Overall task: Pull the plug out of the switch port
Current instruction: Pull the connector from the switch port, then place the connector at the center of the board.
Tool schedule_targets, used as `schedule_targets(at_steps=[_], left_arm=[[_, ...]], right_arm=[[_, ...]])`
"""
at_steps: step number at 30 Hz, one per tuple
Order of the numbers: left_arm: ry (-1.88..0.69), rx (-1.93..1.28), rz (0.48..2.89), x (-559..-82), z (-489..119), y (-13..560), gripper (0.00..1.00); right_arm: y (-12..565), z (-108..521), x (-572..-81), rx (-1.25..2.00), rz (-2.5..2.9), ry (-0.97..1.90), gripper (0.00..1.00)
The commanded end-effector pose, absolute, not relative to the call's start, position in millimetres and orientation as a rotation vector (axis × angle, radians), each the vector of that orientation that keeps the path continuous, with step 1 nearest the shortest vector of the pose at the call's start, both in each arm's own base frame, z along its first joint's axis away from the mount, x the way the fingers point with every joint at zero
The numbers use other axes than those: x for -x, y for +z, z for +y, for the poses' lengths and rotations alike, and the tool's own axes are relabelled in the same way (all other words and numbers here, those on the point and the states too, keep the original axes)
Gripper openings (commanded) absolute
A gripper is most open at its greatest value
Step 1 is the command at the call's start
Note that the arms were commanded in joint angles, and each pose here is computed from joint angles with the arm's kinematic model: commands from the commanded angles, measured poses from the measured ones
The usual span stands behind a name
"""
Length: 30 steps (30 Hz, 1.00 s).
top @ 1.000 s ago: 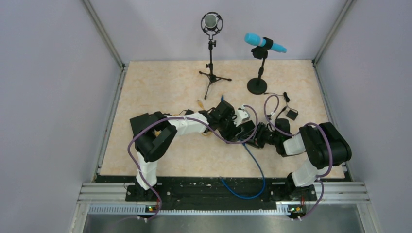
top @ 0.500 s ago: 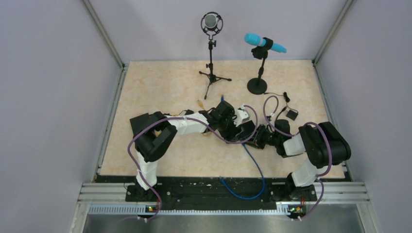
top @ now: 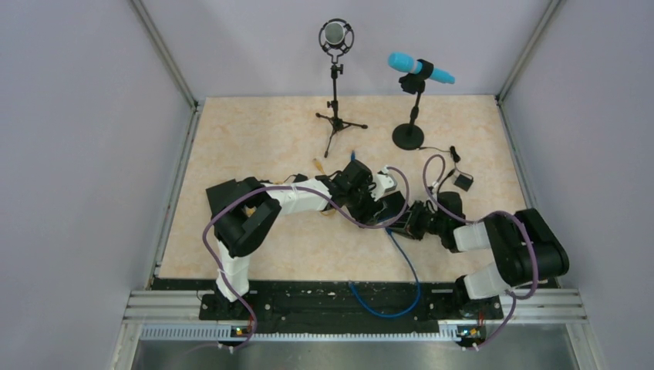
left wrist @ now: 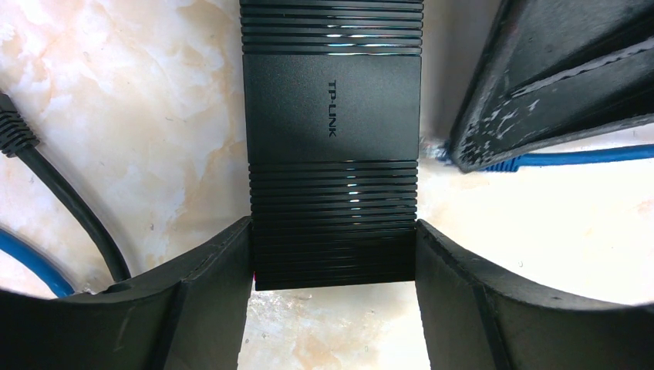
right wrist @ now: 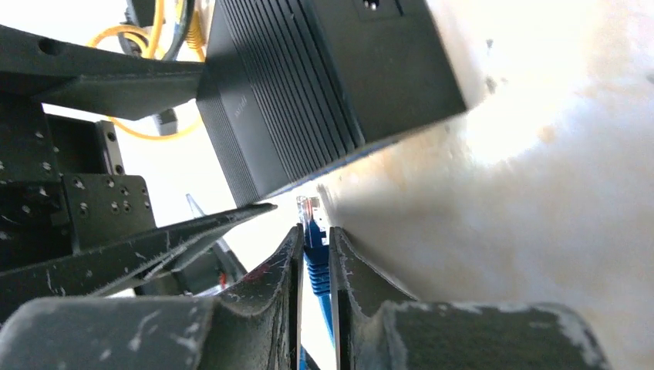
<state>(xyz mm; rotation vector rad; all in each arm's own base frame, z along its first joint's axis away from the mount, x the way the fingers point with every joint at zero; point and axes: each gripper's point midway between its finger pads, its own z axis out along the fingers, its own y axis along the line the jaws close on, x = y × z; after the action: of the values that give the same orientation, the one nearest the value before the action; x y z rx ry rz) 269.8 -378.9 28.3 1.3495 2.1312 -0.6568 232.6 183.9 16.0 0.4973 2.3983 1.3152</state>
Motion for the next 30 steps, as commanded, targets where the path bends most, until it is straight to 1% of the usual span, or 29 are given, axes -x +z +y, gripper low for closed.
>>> schedule_targets(at_steps=[1, 6, 9, 10, 13, 15, 16, 19, 24, 27, 30], left_arm=[[-0.633, -1.376, 2.219, -256, -366, 3, 0.64], [-0.610, -1.391, 2.224, -258, -363, -1, 0.65], [-0.609, -1.378, 2.211, -259, -363, 2, 0.76], [-0.613, -1.371, 2.202, -259, -364, 6, 0.78], [-0.641, -1.349, 2.165, -261, -369, 21, 0.90], [-0.651, -1.337, 2.131, -265, -374, 36, 0.97], [-0.649, -1.329, 2.115, -268, -377, 45, 0.99], [-0.649, -1.292, 2.057, -275, -382, 73, 0.99], [-0.650, -1.225, 1.969, -281, -382, 117, 0.99], [-0.632, -1.192, 1.938, -280, -375, 134, 0.99], [-0.600, -1.162, 1.921, -280, -365, 143, 0.99]], right_arm=[[-11, 155, -203, -0.555, 2.577, 1.015, 0.00], [15, 131, -206, -0.527, 2.568, 0.796, 0.00], [43, 110, -215, -0.536, 2.513, 0.642, 0.00], [53, 97, -219, -0.556, 2.491, 0.555, 0.00], [97, 52, -233, -0.606, 2.379, 0.317, 0.00], [135, 35, -246, -0.617, 2.288, 0.298, 0.00], [151, 27, -247, -0.624, 2.266, 0.272, 0.00], [222, 8, -262, -0.621, 2.125, 0.205, 0.00], [310, -22, -270, -0.630, 1.961, 0.050, 0.00], [355, -50, -262, -0.674, 1.894, -0.123, 0.00], [385, -77, -246, -0.715, 1.843, -0.298, 0.00]])
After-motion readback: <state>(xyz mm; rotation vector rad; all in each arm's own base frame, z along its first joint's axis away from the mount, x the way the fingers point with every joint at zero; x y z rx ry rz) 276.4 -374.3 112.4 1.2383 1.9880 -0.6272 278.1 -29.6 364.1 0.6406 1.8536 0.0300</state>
